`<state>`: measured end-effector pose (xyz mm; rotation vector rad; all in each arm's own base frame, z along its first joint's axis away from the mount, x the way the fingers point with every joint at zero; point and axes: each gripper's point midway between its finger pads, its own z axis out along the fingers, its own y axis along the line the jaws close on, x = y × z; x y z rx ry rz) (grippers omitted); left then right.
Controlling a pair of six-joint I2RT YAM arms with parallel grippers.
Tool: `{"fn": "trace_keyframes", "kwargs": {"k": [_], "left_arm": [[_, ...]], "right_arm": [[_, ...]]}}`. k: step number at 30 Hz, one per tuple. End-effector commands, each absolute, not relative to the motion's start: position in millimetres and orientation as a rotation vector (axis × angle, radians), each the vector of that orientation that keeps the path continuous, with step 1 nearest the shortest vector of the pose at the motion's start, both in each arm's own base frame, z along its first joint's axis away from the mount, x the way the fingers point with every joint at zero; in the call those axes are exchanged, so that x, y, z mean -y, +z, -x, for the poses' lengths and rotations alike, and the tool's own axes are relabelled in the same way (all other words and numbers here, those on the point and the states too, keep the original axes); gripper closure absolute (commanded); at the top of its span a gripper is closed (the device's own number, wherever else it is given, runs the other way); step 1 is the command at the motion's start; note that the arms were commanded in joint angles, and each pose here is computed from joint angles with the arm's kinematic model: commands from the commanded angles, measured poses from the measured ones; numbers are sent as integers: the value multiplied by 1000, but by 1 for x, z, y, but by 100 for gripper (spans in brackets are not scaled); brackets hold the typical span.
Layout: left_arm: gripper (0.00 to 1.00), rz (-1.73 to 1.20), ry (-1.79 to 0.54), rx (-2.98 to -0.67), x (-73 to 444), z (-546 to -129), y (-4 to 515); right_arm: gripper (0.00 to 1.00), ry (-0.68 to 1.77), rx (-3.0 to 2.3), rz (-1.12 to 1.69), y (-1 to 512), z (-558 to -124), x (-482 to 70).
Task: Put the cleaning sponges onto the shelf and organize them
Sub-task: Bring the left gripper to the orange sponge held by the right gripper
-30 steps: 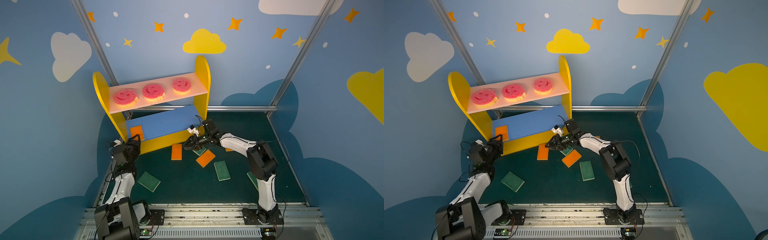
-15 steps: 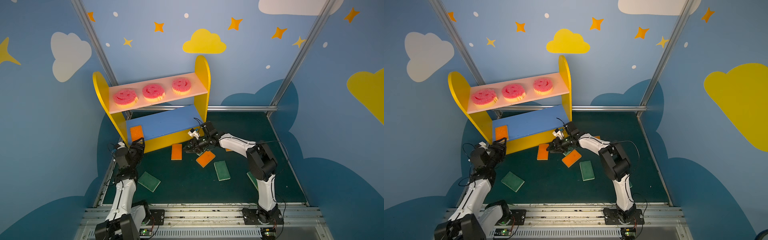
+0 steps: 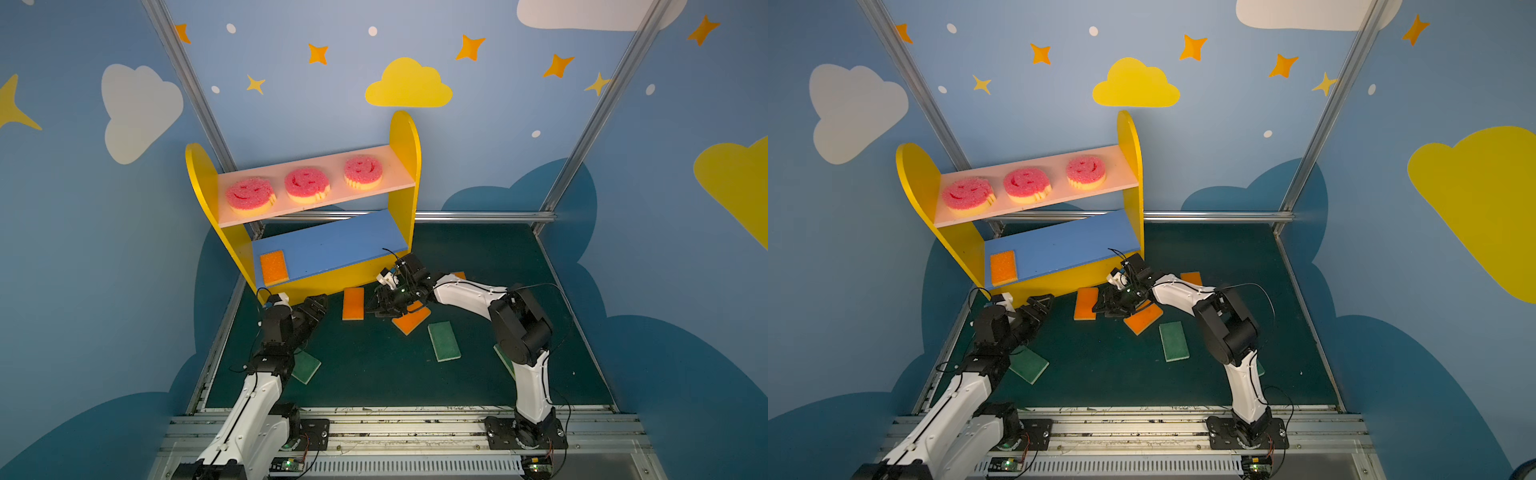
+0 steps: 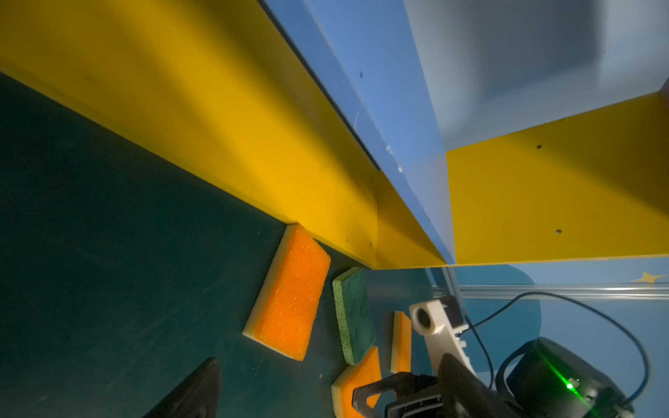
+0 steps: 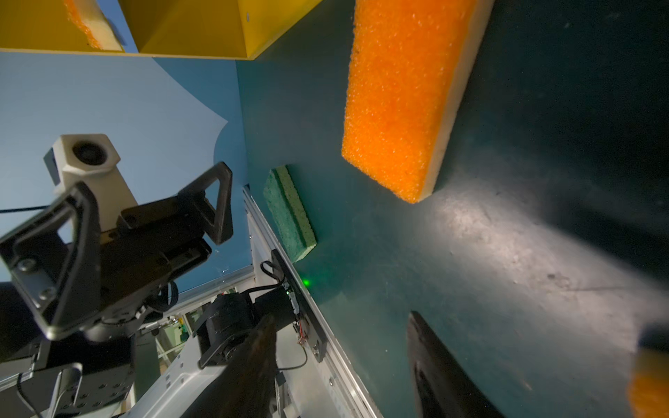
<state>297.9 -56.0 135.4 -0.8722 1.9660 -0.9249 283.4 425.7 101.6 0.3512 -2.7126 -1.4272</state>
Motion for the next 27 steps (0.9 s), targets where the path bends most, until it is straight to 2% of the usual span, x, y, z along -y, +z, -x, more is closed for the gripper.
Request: {"fn": "trace_keyframes", "kwargs": {"k": [1,2,11,27], "left_arm": [[6,815,-872,-2016,62,-292,128],[2,801,-869,-2031,65,-291,126],[1,675,-815,-2225,89,-266,87],[0,717,-797,-2323,92,-253,40]], "right_arm": [[41,-1400,2800,-273,96,-298,-425],[41,-1391,2812,-259,93,-301,-426],[43,-1331,2860,-209,75,-322,-439],[46,-1259,2865,-199,48,-337,-461]]}}
